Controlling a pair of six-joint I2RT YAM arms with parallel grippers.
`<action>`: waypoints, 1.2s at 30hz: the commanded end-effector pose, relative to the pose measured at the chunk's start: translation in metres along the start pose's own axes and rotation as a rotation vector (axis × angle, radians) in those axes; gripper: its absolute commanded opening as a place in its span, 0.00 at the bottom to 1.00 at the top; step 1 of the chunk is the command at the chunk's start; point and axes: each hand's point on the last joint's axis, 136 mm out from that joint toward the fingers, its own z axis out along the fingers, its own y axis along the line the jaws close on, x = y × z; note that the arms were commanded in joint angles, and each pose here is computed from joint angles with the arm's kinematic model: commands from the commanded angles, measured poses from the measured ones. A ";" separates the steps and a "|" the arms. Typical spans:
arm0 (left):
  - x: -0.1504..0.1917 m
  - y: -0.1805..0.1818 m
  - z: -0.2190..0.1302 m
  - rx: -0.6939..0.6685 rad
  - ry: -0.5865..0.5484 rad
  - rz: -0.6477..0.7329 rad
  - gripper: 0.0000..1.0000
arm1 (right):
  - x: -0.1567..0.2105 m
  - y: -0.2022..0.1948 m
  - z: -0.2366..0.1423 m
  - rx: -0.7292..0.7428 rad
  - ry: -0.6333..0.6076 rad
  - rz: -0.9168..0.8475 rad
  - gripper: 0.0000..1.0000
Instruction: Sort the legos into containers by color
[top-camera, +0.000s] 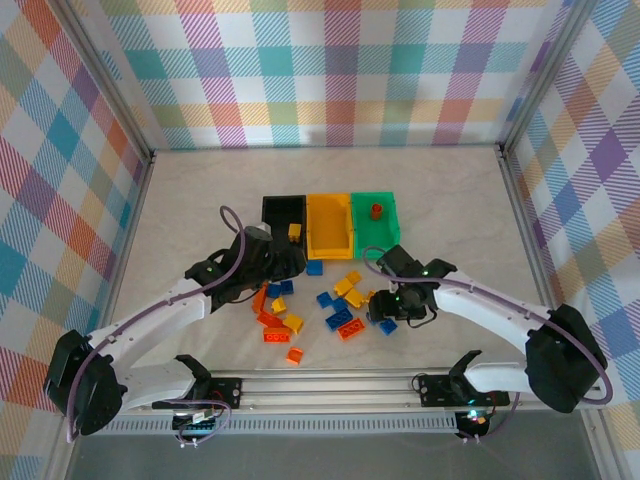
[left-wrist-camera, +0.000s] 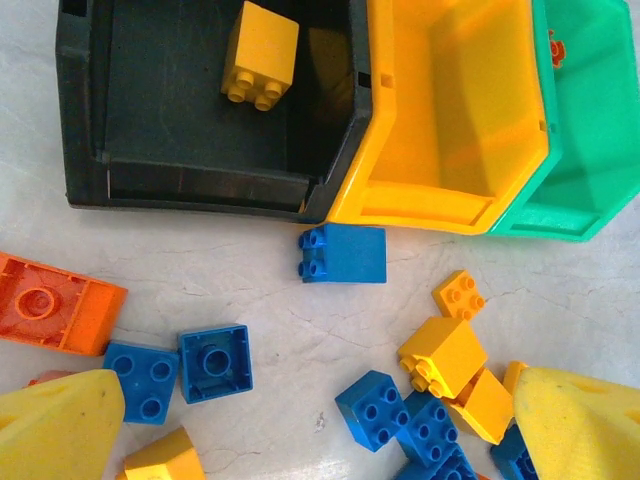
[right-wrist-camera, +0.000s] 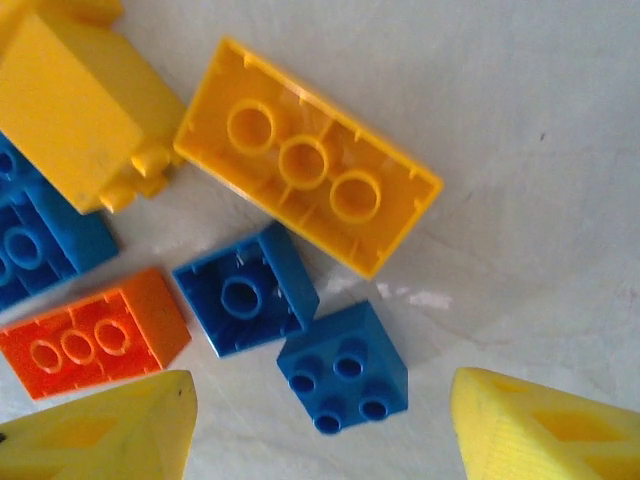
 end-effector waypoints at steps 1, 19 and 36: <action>-0.002 0.006 0.000 -0.017 -0.020 -0.015 1.00 | 0.024 -0.010 0.009 0.060 0.093 0.007 0.68; -0.004 0.020 -0.001 -0.044 -0.028 -0.043 1.00 | 0.022 -0.010 0.049 0.153 0.110 -0.042 0.55; -0.004 0.022 -0.004 -0.047 -0.036 -0.043 1.00 | -0.003 0.007 -0.018 0.067 -0.068 -0.107 0.35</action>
